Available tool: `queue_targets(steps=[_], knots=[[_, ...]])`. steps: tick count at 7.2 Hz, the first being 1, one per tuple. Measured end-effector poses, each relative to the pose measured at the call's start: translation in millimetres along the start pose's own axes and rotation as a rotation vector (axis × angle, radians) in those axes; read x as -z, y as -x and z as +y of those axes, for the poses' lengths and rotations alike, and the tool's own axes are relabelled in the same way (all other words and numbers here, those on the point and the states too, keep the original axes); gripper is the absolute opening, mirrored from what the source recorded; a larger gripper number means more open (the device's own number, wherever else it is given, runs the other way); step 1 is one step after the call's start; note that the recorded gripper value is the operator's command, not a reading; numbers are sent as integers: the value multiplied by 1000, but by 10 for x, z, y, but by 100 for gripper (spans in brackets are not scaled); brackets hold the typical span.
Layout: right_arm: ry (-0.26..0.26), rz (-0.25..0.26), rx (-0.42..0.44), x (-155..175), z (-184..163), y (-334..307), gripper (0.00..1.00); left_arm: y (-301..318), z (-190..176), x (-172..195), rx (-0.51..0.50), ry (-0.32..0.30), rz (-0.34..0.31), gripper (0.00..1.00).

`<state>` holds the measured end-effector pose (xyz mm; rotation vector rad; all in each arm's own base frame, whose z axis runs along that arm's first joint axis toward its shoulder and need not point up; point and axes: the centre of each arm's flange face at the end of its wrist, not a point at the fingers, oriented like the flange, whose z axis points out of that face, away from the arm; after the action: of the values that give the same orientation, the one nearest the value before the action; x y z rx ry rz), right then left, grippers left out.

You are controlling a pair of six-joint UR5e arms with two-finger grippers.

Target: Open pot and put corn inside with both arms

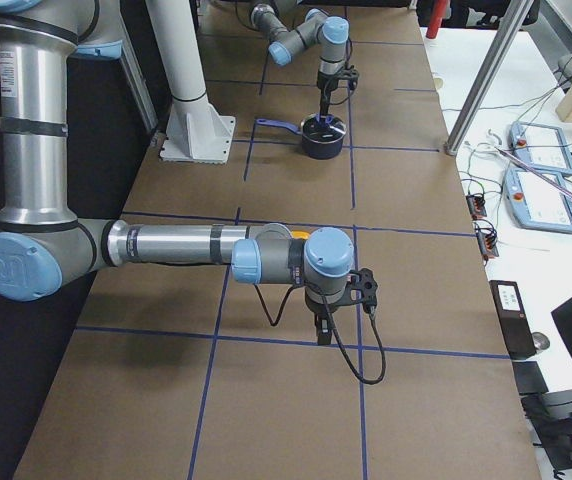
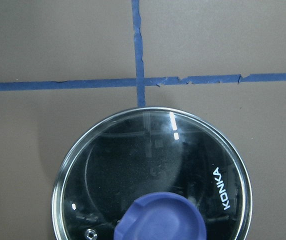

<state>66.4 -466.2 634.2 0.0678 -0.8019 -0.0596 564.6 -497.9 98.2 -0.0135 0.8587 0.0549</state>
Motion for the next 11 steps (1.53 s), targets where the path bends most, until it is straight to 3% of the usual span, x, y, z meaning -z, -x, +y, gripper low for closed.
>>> queue_targets(steps=[8,9,11], knots=[[0,0,1,-1,-3,-1,100,-7,11,-141,2,-6,-17,100],[0,-1,1,-1,-4,0,100,-37,29,-139,2,-8,-9,96],[0,-1,1,1,-6,2,100,-65,53,-151,2,-7,-1,74]])
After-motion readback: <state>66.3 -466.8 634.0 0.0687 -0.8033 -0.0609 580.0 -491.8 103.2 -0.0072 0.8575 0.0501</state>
